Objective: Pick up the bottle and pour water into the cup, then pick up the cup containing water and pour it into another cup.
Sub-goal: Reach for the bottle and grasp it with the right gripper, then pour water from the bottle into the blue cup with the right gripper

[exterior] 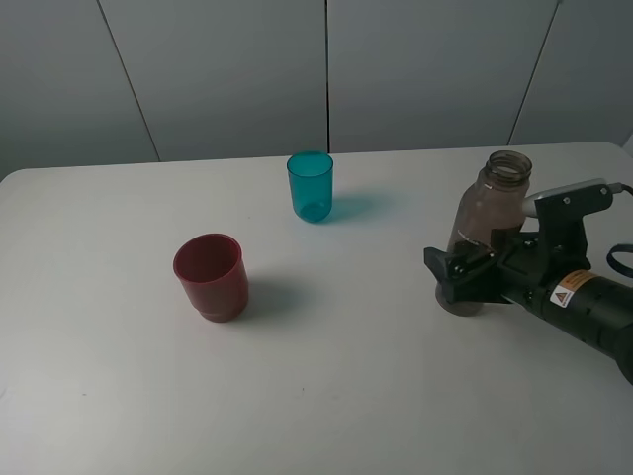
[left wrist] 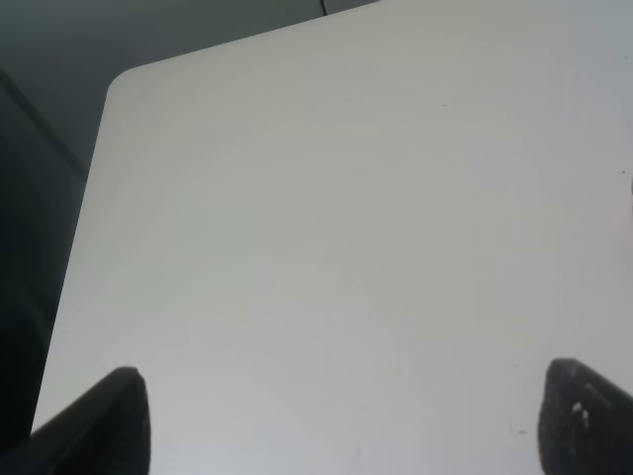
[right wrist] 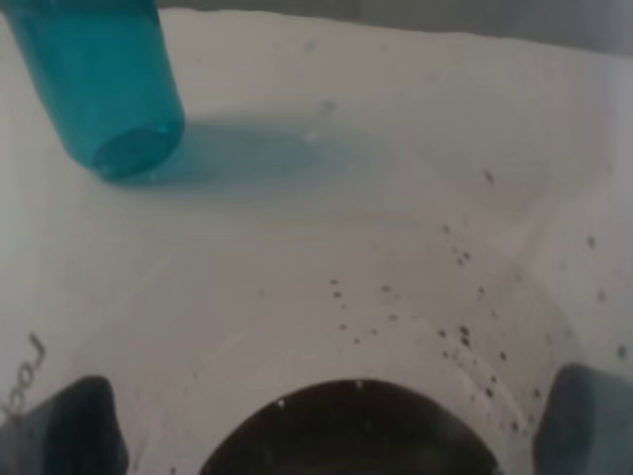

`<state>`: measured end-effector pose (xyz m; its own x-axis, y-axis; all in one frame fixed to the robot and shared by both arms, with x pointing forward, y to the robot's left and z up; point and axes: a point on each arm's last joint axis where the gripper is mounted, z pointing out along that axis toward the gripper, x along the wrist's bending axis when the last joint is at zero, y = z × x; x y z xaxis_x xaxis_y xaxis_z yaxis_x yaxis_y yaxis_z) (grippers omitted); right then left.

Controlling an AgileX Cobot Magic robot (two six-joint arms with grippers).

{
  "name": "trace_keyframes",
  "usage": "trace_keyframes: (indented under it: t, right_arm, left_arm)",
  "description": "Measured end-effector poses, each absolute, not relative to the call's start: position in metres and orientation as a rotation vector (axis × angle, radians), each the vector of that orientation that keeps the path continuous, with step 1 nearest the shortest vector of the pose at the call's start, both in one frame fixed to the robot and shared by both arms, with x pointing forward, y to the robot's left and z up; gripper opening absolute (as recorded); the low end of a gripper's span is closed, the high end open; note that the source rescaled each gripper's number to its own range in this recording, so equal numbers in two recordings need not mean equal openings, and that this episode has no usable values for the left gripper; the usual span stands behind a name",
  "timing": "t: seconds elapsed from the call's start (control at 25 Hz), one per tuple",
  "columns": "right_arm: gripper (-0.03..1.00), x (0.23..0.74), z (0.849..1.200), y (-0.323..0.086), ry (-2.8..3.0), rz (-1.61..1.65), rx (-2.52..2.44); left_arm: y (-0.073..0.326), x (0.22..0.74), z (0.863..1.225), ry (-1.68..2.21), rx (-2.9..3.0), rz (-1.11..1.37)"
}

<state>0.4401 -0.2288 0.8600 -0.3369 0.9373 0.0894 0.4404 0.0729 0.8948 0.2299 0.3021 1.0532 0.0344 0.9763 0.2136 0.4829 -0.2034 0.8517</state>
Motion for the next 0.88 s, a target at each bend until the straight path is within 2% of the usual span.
trace_keyframes:
  t: [0.08,0.16,0.28,0.32,0.88]
  right_arm:
    - [0.97,0.4401,0.86,-0.2288,1.828,1.223,1.364]
    - [0.77,0.4401,0.86,-0.2288,1.828,1.223,1.364]
    - [0.0,0.4402,0.8602,-0.2288,1.826,1.225,1.362]
    - [0.03,0.4403,0.8602,-0.229,1.824,1.223,1.364]
    - [0.02,0.4403,0.8646,-0.2285,1.823,1.232,1.356]
  left_arm:
    - [0.3021,0.2299,1.0532,1.481,1.741,1.105]
    - [0.3021,0.2299,1.0532,1.481,1.741,1.105]
    - [0.3021,0.2299,1.0532,1.481,1.741,1.105]
    - [0.3021,0.2299,1.0532,1.481,1.741,1.105]
    - [0.3021,0.2299,1.0532,1.481,1.741,1.105]
